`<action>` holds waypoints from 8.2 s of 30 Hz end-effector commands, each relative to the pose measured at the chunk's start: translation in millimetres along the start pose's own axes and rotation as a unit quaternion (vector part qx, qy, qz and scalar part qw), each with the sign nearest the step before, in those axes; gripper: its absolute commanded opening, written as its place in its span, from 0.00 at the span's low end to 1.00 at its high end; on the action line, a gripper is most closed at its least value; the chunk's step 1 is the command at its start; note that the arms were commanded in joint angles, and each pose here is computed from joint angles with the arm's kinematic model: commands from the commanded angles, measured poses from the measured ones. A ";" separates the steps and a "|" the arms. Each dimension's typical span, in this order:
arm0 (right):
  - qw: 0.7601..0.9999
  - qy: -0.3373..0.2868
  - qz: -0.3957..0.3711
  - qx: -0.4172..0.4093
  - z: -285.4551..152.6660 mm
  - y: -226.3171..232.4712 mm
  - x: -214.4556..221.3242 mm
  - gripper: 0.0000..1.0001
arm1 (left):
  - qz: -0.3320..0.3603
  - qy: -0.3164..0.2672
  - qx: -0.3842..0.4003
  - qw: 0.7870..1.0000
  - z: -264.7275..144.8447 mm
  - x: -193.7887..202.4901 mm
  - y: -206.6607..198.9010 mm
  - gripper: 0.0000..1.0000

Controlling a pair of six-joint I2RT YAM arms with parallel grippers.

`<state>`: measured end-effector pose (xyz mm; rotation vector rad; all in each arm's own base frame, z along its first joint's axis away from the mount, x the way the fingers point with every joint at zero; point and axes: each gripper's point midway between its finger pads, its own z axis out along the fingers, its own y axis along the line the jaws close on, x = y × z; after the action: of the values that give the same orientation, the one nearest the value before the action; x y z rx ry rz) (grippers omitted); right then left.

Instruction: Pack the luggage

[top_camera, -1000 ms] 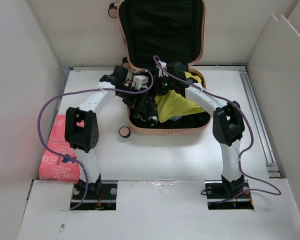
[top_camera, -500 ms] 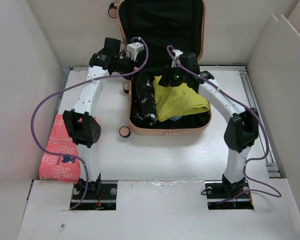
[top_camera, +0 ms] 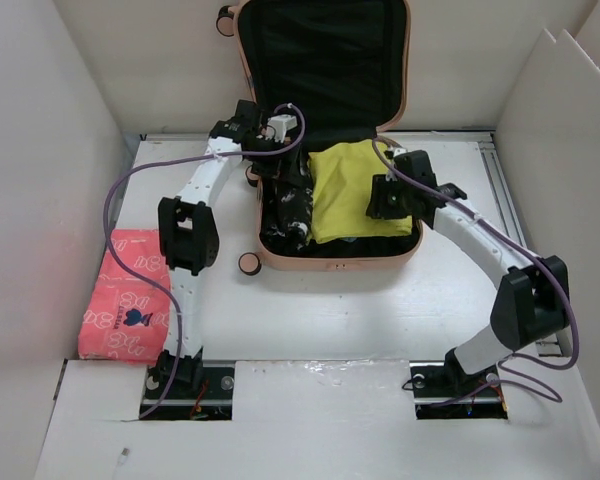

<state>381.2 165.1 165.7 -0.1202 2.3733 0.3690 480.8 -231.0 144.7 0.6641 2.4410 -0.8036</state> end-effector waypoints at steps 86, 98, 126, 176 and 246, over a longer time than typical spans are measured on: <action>0.938 -0.032 -0.276 -0.206 8.6 256.8 -27.3 0.40 | -0.271 0.034 -0.254 0.928 -235.0 344.7 233.9 0.77; 0.940 -0.037 -0.280 -0.191 -3.0 250.3 -34.7 0.41 | -0.083 0.016 -0.170 0.982 -199.5 256.0 156.2 0.98; 0.946 -0.024 -0.287 -0.149 -7.4 224.9 -24.3 0.46 | -0.098 0.188 0.025 0.977 -186.4 380.5 128.9 0.96; 0.964 -0.072 -0.253 -0.046 -39.4 165.7 -67.9 0.39 | -0.235 -0.273 -0.051 0.931 -301.7 160.7 119.3 0.00; 0.964 -0.064 0.006 -0.257 70.1 64.2 -115.7 0.81 | -0.092 -0.076 0.156 0.980 -50.8 32.7 -83.3 0.52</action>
<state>491.9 205.5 176.0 -0.2238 2.2390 0.8280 402.6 -244.5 204.2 0.4212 2.2469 -1.2489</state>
